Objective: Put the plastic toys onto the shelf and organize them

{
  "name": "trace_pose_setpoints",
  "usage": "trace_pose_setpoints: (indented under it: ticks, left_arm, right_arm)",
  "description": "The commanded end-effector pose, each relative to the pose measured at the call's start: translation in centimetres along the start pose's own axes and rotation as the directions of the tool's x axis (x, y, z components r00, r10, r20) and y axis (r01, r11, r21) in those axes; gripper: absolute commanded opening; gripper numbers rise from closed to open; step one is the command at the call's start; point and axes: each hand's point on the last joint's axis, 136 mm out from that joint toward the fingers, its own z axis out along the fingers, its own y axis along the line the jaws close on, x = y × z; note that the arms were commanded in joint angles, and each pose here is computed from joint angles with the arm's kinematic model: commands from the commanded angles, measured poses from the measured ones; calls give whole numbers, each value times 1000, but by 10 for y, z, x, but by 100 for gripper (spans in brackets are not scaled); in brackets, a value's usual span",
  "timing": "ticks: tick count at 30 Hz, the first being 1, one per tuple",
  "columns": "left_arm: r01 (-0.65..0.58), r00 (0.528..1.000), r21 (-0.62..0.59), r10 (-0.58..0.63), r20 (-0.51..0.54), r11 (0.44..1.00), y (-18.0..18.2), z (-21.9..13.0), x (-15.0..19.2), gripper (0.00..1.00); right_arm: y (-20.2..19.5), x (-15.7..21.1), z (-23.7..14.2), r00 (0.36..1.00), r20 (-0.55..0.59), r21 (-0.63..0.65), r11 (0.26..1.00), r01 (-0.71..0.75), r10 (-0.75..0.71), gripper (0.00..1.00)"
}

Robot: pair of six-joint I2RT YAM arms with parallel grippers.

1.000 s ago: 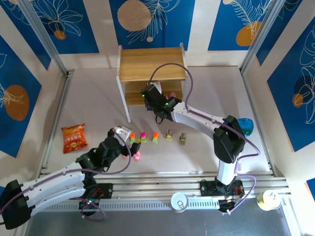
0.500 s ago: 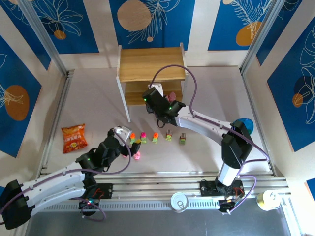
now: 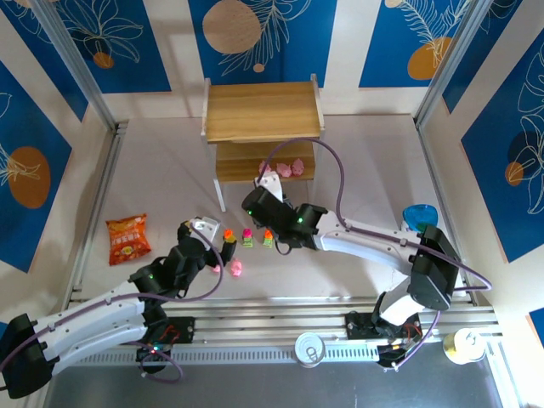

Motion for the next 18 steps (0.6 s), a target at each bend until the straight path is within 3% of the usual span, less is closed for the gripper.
trace_pose_setpoints:
  ticks: [1,11,18]
  left_arm:
    - [23,1000,-50,-23,-5,998,9,-1,0,100]
    - [62,998,-118,-63,-8,991,26,-4,1,100]
    - [108,993,-92,-113,-46,990,33,2,6,100]
  right_arm:
    - [0,20,-13,999,-12,30,999,-30,30,47]
    - [22,79,-38,997,-70,28,999,-36,38,45]
    - [50,110,-40,991,-127,-5,999,-34,33,44]
